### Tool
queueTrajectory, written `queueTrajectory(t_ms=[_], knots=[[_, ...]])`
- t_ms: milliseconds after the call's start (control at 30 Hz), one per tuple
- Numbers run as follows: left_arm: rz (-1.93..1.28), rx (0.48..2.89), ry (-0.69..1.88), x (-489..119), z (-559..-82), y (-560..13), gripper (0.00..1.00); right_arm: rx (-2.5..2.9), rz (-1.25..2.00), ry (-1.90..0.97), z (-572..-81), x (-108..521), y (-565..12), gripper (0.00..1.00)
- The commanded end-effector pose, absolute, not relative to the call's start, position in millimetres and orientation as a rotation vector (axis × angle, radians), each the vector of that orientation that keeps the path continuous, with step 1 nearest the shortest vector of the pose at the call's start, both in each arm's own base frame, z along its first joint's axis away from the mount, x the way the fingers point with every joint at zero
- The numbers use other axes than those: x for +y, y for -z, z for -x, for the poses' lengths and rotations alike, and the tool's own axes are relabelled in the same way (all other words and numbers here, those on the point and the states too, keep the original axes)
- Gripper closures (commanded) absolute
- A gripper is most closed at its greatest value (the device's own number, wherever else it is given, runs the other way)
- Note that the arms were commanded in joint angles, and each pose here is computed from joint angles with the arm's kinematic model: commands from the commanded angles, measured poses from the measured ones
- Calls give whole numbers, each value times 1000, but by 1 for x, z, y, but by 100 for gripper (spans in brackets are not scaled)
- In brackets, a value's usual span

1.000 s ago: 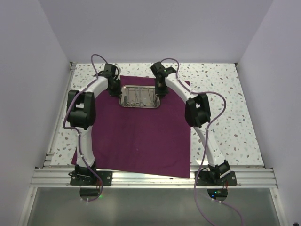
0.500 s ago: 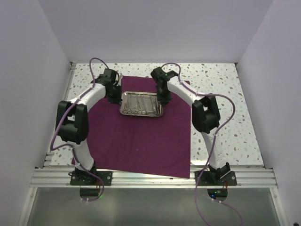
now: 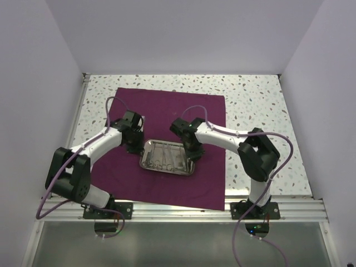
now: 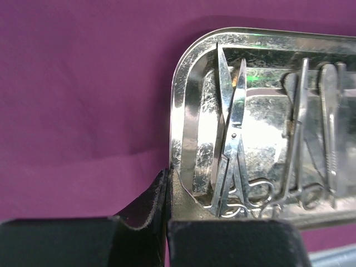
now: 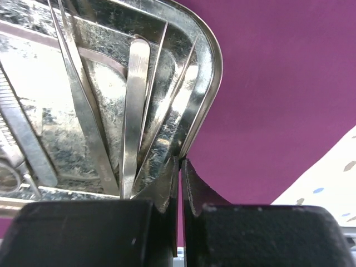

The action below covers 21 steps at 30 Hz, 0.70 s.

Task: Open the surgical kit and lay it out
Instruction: Place the container in the surgical kit.

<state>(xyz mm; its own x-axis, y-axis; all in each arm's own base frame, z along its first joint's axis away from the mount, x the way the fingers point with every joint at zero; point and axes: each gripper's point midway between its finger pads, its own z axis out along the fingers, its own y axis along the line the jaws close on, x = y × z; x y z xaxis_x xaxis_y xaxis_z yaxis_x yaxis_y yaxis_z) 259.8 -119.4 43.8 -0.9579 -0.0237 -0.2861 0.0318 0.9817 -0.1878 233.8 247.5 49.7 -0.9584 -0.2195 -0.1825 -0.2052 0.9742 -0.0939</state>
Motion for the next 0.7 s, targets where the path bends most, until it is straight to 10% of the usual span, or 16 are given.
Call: queueTrajectory(t_ms=[0, 233, 267, 400, 500, 667], knots=[[47, 2800, 390, -134, -243, -57, 100, 2905, 279, 17, -212, 254, -53, 100], [31, 2837, 445, -137, -206, -68, 100, 2951, 283, 92, -183, 239, -40, 100], [33, 2860, 439, -135, -200, -69, 90, 2942, 280, 115, -181, 234, -46, 68], [17, 2872, 421, -129, -191, -70, 43, 2891, 252, 152, -185, 222, -71, 23], [12, 2849, 348, -119, -193, -75, 5, 2845, 247, 133, -193, 224, -96, 24], [7, 2775, 291, -114, -209, -91, 2, 2809, 266, 14, -205, 249, -125, 47]])
